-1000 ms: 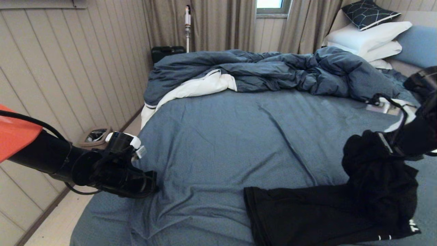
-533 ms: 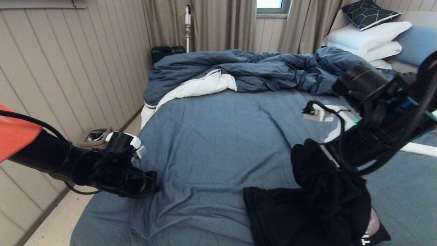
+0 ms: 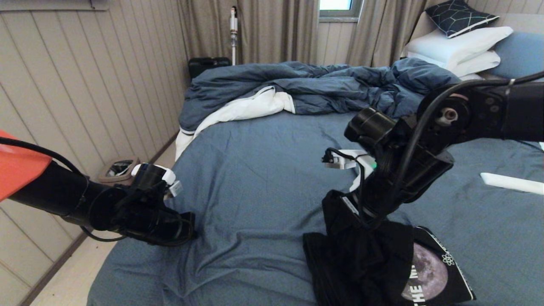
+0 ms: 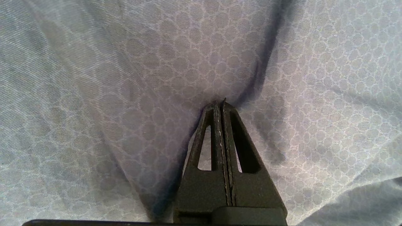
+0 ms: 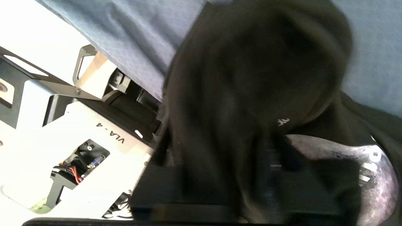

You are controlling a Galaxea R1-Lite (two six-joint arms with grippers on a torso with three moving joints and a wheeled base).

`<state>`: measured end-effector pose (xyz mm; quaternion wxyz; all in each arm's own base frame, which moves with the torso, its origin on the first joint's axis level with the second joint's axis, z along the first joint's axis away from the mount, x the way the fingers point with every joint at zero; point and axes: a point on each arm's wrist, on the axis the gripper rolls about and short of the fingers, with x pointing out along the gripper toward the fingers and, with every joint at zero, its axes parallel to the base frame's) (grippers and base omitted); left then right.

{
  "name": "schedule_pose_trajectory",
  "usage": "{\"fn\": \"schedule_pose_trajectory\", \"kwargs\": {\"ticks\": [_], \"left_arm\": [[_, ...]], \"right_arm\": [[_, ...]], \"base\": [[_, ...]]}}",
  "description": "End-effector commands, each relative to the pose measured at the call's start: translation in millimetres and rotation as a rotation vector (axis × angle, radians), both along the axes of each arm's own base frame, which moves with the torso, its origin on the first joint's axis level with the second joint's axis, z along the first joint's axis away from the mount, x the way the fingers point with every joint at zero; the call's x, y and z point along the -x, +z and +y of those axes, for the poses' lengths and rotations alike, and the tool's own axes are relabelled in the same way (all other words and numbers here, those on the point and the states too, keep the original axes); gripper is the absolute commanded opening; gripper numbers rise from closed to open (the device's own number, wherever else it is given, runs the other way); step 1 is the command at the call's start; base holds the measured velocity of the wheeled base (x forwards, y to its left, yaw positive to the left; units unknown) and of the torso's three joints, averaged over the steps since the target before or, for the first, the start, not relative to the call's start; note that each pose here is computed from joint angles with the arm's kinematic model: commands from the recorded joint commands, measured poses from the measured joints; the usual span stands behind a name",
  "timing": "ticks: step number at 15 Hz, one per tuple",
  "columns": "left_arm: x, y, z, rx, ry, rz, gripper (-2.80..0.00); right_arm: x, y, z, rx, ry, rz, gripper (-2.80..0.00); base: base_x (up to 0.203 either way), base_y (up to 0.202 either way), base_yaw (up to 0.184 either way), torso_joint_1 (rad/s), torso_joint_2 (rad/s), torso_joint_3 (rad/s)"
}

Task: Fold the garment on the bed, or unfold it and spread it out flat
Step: Fold the black T-shirt

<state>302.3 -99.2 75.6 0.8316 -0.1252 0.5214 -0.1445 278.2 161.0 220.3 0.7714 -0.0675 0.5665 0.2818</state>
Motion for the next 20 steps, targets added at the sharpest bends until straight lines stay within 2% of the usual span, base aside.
{"fn": "schedule_pose_trajectory", "kwargs": {"ticks": [1,4,8,11,12,15,19,20], "left_arm": [[0,1,0,0.003,0.002,-0.001,-2.80],[1,1,0,0.003,0.002,-0.002,-2.80],[1,1,0,0.003,0.002,-0.002,-2.80],[1,1,0,0.003,0.002,-0.002,-2.80],[1,2,0,0.004,0.002,-0.004,-2.80],[1,2,0,0.004,0.002,-0.005,-2.80],[1,2,0,0.005,0.002,-0.003,-2.80],[2,2,0,0.006,0.002,-0.003,-2.80]], "right_arm": [[-4,-5,4,0.010,0.005,0.016,0.00],[-4,-4,5,0.006,-0.008,0.011,0.00],[-2,19,-4,-0.038,-0.042,-0.057,0.00],[5,57,-45,-0.090,-0.154,-0.177,0.00],[7,62,-54,-0.091,-0.181,-0.194,-2.80],[5,55,-91,-0.049,-0.296,-0.173,-2.80],[15,10,-92,0.028,-0.276,-0.004,-2.80],[15,0,-88,0.033,-0.260,0.009,-2.80]], "base": [[0.000,0.000,0.000,0.000,0.00,0.000],[0.000,0.000,0.000,0.000,0.00,0.000],[0.000,0.000,0.000,0.000,0.00,0.000],[0.000,0.000,0.000,0.000,0.00,0.000],[0.000,0.000,0.000,0.000,0.00,0.000],[0.000,0.000,0.000,0.000,0.00,0.000],[0.000,0.000,0.000,0.000,0.00,0.000],[0.000,0.000,0.000,0.000,0.00,0.000]]}}
